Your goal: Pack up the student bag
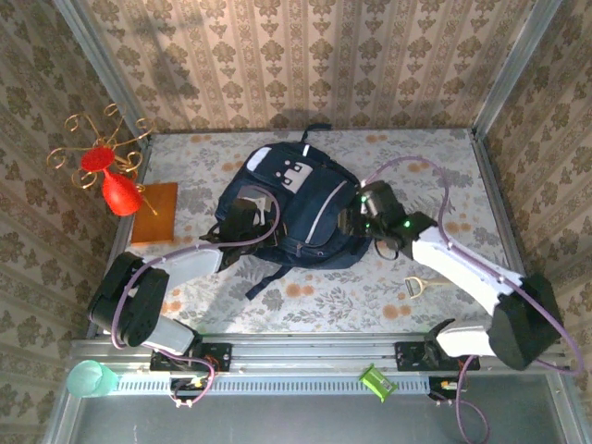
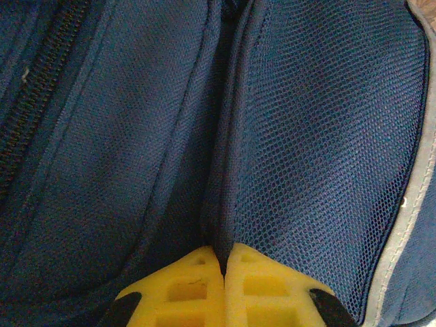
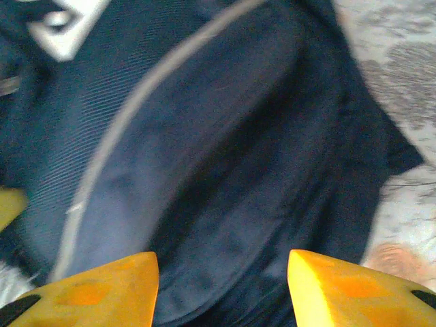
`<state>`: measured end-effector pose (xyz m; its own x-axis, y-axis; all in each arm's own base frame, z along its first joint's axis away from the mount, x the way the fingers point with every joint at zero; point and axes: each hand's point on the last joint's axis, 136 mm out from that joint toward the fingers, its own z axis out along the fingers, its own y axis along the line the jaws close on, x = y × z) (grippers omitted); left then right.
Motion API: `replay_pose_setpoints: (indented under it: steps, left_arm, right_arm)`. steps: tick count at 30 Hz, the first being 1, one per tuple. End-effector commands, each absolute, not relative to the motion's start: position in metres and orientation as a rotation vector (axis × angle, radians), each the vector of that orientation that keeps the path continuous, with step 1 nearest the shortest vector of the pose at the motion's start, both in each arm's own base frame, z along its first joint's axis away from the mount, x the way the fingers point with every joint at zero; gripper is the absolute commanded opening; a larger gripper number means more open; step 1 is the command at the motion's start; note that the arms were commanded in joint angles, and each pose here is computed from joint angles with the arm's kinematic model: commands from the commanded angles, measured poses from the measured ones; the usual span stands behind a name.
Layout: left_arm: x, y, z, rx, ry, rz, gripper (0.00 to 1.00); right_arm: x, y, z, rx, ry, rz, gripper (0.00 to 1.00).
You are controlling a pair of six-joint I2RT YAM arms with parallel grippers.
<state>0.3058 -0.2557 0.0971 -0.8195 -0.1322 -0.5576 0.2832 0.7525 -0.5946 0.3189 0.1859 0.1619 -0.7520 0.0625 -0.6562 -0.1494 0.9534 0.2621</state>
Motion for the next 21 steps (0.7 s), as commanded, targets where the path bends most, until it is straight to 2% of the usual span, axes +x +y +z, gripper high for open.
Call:
replay_pose_setpoints:
  steps: [1,8,13,21]
  left_arm:
    - [0.295,-0.258,0.091,0.144,2.380,-0.938,0.00]
    - [0.297,-0.260,0.096,0.143,2.372,-0.978,0.00]
    - [0.299,-0.258,0.100,0.138,2.363,-0.985,0.00]
    - [0.300,-0.254,0.102,0.134,2.356,-0.988,0.00]
  right_arm:
    - [0.294,0.210,0.149,-0.044,2.387,0.379,0.53]
    - [0.277,0.303,0.125,-0.202,2.368,0.338,0.45]
    - [0.284,0.324,0.098,-0.212,2.386,0.257,0.43]
    - [0.298,0.315,0.076,-0.154,2.374,0.039,0.44]
